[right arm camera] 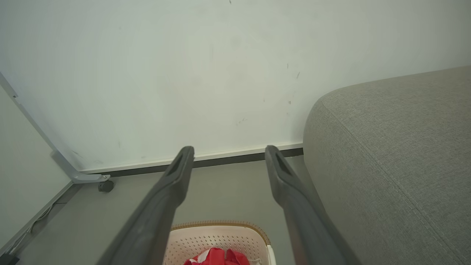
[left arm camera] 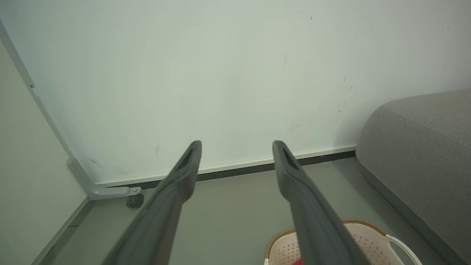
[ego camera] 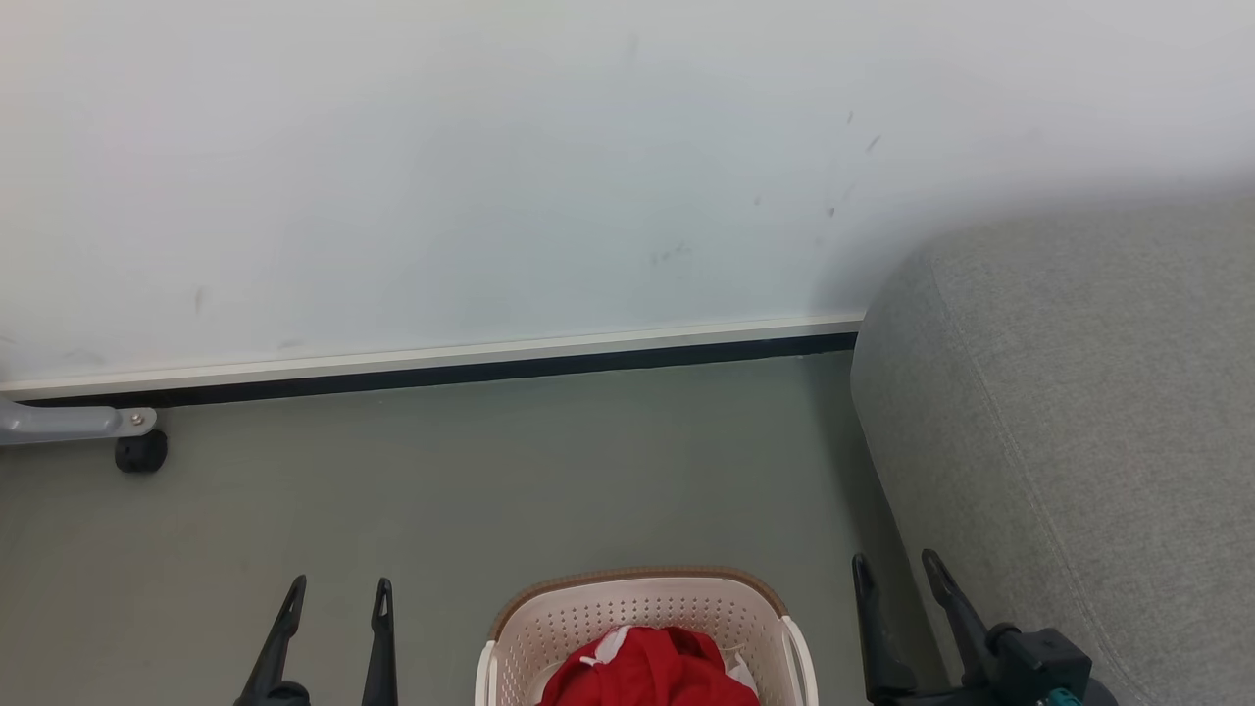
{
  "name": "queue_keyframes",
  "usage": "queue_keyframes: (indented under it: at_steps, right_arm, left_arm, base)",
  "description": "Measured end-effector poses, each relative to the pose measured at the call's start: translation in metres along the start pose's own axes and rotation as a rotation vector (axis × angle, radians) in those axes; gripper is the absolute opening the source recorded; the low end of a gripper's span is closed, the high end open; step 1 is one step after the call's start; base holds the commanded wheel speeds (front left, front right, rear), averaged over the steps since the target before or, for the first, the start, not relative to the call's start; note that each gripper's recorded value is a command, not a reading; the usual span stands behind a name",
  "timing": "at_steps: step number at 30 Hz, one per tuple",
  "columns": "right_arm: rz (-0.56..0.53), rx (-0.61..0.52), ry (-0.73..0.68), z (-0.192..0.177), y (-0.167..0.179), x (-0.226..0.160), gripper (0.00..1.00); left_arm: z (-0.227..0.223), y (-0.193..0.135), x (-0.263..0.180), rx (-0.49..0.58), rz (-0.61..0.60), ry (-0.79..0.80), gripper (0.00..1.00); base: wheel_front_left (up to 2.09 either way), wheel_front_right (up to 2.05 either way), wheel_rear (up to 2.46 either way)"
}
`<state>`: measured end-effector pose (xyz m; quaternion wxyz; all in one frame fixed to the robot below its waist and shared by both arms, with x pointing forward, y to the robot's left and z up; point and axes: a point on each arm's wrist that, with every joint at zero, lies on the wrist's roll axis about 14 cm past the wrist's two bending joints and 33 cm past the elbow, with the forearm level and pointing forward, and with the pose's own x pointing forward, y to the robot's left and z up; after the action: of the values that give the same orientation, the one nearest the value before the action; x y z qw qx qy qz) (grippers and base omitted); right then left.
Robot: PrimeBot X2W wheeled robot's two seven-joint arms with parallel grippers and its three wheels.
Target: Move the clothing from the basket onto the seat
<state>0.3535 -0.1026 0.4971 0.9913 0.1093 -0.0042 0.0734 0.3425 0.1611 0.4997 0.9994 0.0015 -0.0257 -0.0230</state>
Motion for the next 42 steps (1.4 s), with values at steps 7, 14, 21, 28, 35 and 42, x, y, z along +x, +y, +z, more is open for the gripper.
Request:
queue_keyframes:
  at_steps: [7, 14, 21, 28, 35, 42]
  right_arm:
    - [-0.006, 0.0, 0.0, 0.0, -0.002, 0.0, 1.0]
    - [-0.008, 0.002, 0.005, -0.002, -0.003, -0.001, 1.0]
    - [-0.012, 0.002, 0.017, -0.006, -0.004, -0.002, 1.0]
    - [-0.039, 0.014, 0.025, -0.009, -0.013, 0.005, 1.0]
    - [-0.077, 0.012, 0.027, -0.011, -0.029, 0.021, 1.0]
    - [-0.096, 0.005, 0.003, -0.006, -0.04, 0.045, 1.0]
  left_arm:
    - [-0.001, -0.001, 0.0, -0.004, -0.004, 0.003, 1.0]
    - [-0.002, -0.001, 0.0, -0.007, -0.002, 0.006, 1.0]
    - [-0.006, -0.001, 0.001, -0.009, -0.011, 0.018, 1.0]
    - [-0.018, -0.012, 0.008, -0.008, -0.064, 0.056, 1.0]
    - [-0.022, -0.028, 0.037, -0.028, -0.126, 0.058, 1.0]
    - [-0.046, -0.054, 0.056, -0.049, -0.212, 0.115, 1.0]
  base:
    - [0.0, 0.0, 0.0]
    - [0.0, 0.0, 0.0]
    - [0.0, 0.0, 0.0]
    - [0.0, 0.0, 0.0]
    - [0.0, 0.0, 0.0]
    - [0.0, 0.0, 0.0]
